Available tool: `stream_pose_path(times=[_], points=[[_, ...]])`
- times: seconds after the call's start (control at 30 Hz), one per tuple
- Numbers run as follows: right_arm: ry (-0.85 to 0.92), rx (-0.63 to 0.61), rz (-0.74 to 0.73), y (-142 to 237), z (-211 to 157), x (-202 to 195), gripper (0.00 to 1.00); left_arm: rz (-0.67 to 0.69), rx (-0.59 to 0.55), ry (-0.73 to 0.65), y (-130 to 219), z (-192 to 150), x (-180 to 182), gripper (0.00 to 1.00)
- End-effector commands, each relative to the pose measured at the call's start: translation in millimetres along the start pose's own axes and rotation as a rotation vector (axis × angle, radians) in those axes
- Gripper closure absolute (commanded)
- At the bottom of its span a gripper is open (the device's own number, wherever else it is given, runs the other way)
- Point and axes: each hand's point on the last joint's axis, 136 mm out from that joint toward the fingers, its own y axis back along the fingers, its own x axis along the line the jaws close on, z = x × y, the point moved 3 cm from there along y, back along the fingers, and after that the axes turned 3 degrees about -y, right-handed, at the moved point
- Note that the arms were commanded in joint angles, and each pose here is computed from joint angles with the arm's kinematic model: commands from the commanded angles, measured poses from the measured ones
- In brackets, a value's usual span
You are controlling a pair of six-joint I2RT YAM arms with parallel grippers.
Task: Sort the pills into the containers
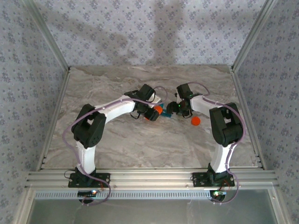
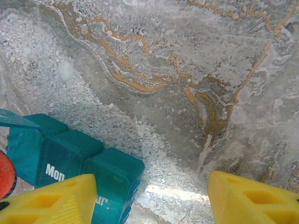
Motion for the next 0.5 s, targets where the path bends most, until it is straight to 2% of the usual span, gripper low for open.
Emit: stream_pose_path(times=[0.0, 0.47], points=[[-0.008, 0.035, -0.03, -4.8, -3.7, -6.2, 0.35, 0.018, 0.015, -0.021, 3.2, 6.0, 0.3, 1.0], [-0.014, 0.042, -0.03, -6.7, -4.8, -7.3, 0.35, 0.026, 0.061, -0.032, 1.6, 9.3, 1.9, 1.0]])
